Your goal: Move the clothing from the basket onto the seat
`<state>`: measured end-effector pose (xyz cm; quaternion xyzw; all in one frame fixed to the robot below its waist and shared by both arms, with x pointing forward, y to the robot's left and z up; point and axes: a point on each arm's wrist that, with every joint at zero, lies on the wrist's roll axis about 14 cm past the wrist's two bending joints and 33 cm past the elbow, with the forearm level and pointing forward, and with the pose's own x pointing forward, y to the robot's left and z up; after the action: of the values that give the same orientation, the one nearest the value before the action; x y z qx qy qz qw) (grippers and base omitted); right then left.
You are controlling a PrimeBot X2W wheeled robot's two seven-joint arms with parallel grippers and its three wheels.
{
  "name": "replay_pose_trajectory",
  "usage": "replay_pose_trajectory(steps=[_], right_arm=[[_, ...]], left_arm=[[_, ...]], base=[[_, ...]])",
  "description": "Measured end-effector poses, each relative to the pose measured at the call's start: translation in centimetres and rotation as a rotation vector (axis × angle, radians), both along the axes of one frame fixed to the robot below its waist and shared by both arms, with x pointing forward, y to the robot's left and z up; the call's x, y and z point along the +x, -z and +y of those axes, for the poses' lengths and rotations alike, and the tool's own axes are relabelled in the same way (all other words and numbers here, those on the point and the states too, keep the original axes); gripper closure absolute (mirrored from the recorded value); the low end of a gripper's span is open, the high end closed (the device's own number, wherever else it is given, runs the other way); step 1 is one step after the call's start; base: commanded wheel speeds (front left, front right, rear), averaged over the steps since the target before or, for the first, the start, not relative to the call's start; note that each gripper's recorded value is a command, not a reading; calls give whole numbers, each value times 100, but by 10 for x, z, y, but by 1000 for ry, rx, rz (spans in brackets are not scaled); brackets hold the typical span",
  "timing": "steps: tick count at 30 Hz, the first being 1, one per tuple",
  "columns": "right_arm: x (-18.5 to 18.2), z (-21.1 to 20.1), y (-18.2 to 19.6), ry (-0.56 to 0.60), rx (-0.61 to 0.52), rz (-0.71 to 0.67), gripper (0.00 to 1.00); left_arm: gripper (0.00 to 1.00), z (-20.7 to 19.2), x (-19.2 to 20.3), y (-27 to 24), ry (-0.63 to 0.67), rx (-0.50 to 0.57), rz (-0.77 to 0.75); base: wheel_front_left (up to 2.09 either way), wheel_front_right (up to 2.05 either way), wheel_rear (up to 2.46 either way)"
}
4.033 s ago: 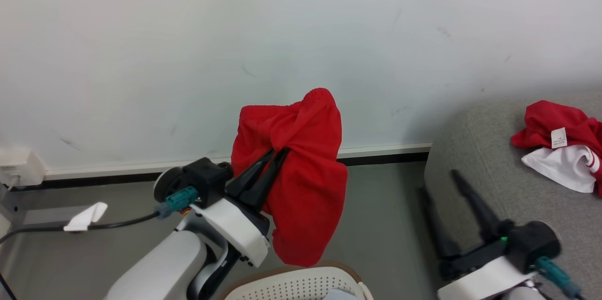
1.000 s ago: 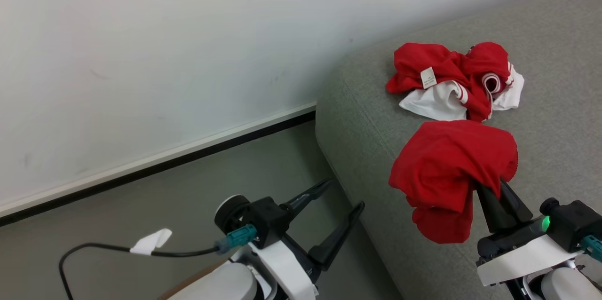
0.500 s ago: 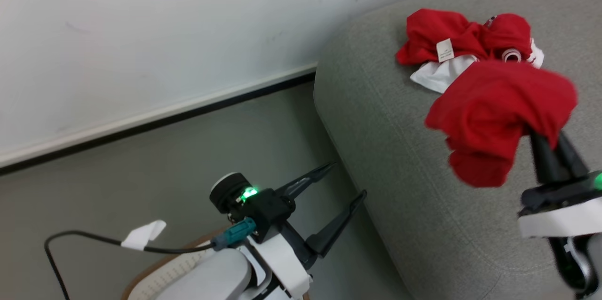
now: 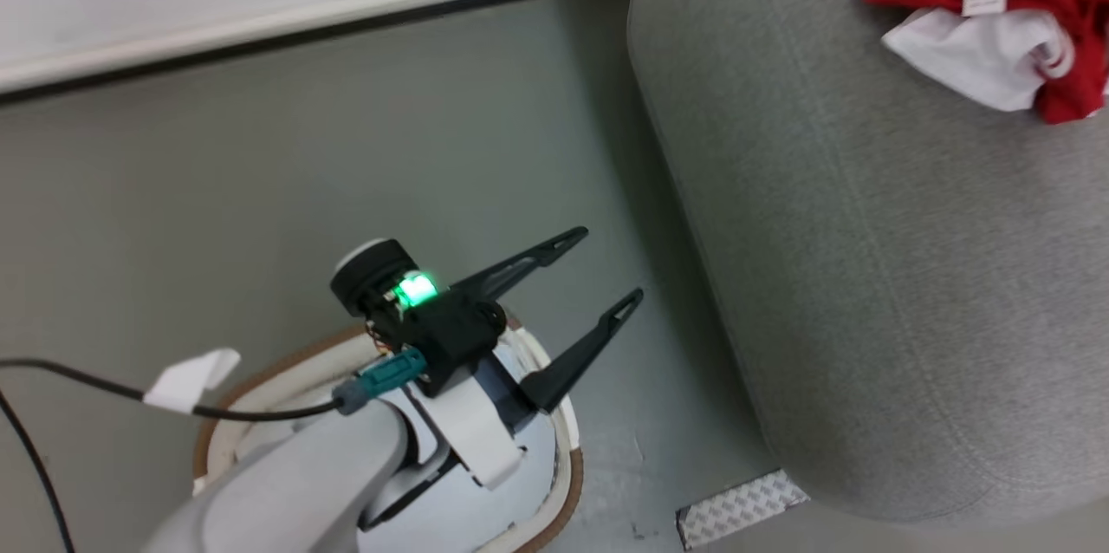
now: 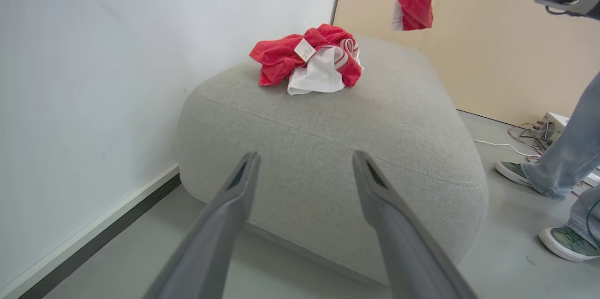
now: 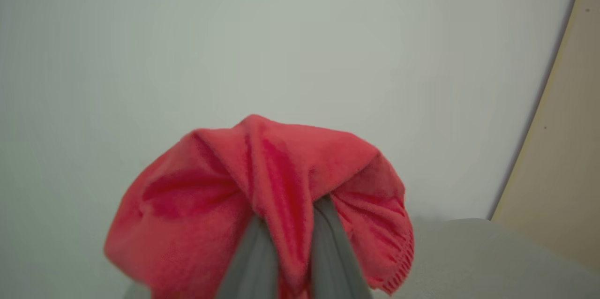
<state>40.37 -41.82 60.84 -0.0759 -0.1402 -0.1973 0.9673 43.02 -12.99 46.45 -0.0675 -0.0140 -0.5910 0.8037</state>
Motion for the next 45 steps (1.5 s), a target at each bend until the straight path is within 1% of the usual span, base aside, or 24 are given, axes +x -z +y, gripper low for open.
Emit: replay_pose_trajectory(steps=[4, 8, 13, 20, 22, 23, 24, 25, 31, 35, 40, 42, 45], right_arm=[[6, -34, 18, 106, 14, 31, 100], [10, -62, 60, 205, 33, 144, 100], [26, -72, 119, 248, 77, 330, 100], [34, -67, 194, 258, 208, 583, 100], [32, -64, 207, 259, 256, 649, 70], [31, -63, 211, 259, 280, 662, 49], [31, -61, 212, 254, 293, 673, 20], [31, -59, 212, 248, 297, 684, 0], [23, -56, 198, 214, 283, 738, 0], [3, -51, 192, 194, 303, 811, 0], [-27, -48, 170, 177, 317, 891, 0], [-33, -45, 154, 155, 300, 887, 0], [-33, -39, 113, 112, 238, 818, 0]], left_arm=[[0, 11, 15, 25, -22, 14, 34], [0, 19, 26, 43, -43, 16, 64], [0, 28, 34, 66, -69, 30, 105], [0, 40, 39, 76, -104, 47, 117], [0, 43, 41, 74, -114, 49, 109], [0, 43, 41, 72, -118, 49, 108], [0, 43, 41, 69, -124, 46, 103], [0, 43, 41, 66, -127, 44, 98], [0, 43, 36, 44, -156, 30, 81], [0, 45, 28, 28, -183, 31, 77], [0, 50, 16, 0, -233, 27, 54], [0, 53, 12, -16, -255, 16, 33], [0, 57, 2, -37, -287, -2, 5]], base=[[0, 0, 0], [0, 0, 0], [0, 0, 0], [0, 0, 0], [0, 0, 0], [0, 0, 0], [0, 0, 0], [0, 0, 0], [0, 0, 0], [0, 0, 0], [0, 0, 0], [0, 0, 0], [0, 0, 0]])
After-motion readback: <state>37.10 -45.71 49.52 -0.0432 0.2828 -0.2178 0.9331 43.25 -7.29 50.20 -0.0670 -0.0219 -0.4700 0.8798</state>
